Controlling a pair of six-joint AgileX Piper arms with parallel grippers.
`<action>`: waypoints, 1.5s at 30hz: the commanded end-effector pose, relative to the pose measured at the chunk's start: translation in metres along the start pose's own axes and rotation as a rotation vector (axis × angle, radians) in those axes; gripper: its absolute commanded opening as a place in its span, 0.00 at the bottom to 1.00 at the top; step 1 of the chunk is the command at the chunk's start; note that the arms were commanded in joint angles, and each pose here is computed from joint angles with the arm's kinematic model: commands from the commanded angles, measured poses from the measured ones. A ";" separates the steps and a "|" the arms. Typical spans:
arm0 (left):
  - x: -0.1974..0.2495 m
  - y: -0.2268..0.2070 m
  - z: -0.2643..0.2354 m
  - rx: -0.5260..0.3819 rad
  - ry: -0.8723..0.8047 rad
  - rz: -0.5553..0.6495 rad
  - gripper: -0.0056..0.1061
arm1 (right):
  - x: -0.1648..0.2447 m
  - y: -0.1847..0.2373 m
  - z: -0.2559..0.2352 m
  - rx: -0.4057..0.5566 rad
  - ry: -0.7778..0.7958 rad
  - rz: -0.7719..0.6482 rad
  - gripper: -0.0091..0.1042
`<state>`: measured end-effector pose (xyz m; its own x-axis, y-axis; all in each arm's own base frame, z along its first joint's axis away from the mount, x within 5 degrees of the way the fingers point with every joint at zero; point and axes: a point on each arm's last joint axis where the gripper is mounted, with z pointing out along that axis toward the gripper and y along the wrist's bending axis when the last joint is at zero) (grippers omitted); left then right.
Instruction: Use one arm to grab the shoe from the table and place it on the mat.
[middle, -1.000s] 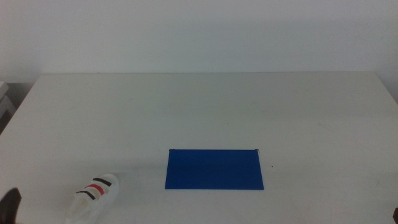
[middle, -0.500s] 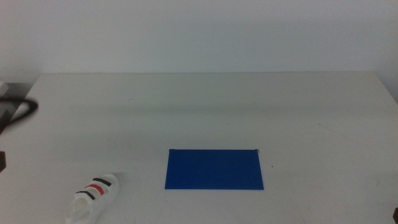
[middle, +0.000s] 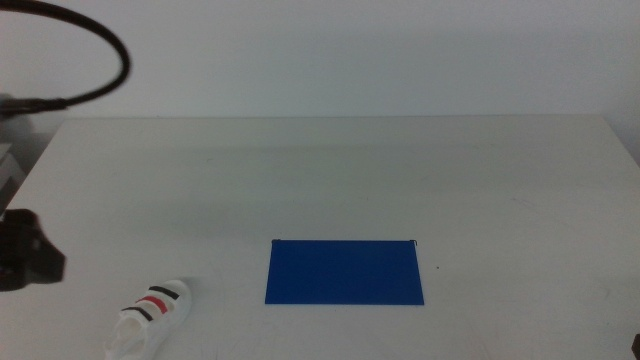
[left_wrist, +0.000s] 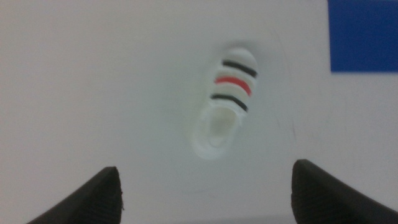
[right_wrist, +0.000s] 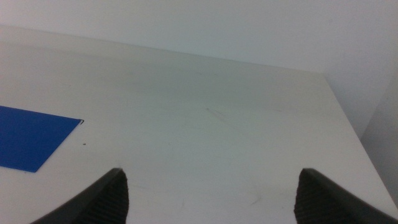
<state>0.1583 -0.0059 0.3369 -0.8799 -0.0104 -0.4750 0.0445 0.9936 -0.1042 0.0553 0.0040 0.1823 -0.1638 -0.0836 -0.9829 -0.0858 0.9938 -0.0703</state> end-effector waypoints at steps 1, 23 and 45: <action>-0.014 -0.005 0.002 0.051 -0.025 0.024 0.89 | -0.005 0.000 0.000 0.003 -0.064 -0.021 0.77; -0.042 -0.041 0.136 0.006 0.303 0.289 0.89 | -0.005 0.000 0.000 0.003 -0.064 -0.021 0.77; -0.032 -0.043 0.207 0.056 0.485 0.334 0.83 | -0.005 0.000 0.000 0.003 -0.064 -0.021 0.77</action>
<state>0.2795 -0.0684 0.1616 -0.9304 0.3663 0.0110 0.3649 0.9288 -0.0639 0.0553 0.0040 0.1823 -0.1638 -0.0836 -0.9829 -0.0858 0.9938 -0.0703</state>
